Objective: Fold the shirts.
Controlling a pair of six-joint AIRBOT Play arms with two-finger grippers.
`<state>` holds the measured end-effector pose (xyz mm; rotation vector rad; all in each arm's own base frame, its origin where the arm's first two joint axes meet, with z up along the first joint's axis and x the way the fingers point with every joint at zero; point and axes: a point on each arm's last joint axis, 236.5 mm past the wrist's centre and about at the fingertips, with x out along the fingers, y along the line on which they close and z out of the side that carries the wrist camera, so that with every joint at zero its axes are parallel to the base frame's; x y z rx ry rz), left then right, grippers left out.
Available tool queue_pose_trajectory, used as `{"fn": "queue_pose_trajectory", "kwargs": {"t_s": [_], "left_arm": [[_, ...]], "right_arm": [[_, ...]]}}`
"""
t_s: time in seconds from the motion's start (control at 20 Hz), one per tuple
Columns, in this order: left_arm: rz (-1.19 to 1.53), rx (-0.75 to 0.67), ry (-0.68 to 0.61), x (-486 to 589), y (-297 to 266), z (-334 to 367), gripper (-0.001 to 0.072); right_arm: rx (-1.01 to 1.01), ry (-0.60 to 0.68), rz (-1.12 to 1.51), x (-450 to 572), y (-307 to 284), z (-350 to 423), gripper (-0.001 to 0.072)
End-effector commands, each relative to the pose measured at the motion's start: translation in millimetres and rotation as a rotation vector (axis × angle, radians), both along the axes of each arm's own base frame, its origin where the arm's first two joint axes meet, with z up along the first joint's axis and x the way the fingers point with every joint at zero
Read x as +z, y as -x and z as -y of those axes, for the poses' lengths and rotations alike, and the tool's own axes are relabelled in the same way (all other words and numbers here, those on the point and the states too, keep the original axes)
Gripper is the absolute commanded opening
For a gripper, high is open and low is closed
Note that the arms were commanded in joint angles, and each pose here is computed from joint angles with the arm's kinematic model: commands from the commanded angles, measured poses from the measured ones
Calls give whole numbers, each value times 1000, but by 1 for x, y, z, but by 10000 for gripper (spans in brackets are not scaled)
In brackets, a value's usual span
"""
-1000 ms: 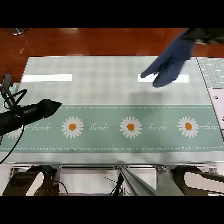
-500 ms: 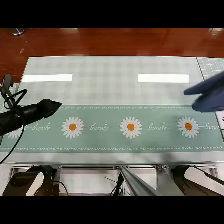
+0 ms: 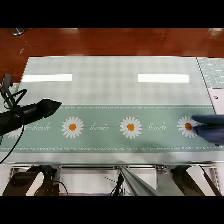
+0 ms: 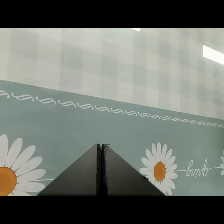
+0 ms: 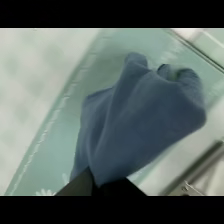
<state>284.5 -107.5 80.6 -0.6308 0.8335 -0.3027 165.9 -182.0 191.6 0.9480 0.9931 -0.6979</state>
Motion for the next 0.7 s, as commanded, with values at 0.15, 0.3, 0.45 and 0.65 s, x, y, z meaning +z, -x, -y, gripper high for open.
{"fn": "queue_pose_trajectory", "kwargs": {"t_s": [0.15,0.3,0.45,0.65], "left_arm": [[9,5,26,4,-2,3,18],[21,15,28,6,-5,2,18],[59,35,18,12,-12,-3,19],[151,4,-55,39,-38,-10,18]], "right_arm": [[-349,-28,-274,-56,104,-4,74],[-429,-13,-365,-61,128,0,476],[-422,17,-375,-61,129,7,627],[-187,94,130,-25,0,19,329]]}}
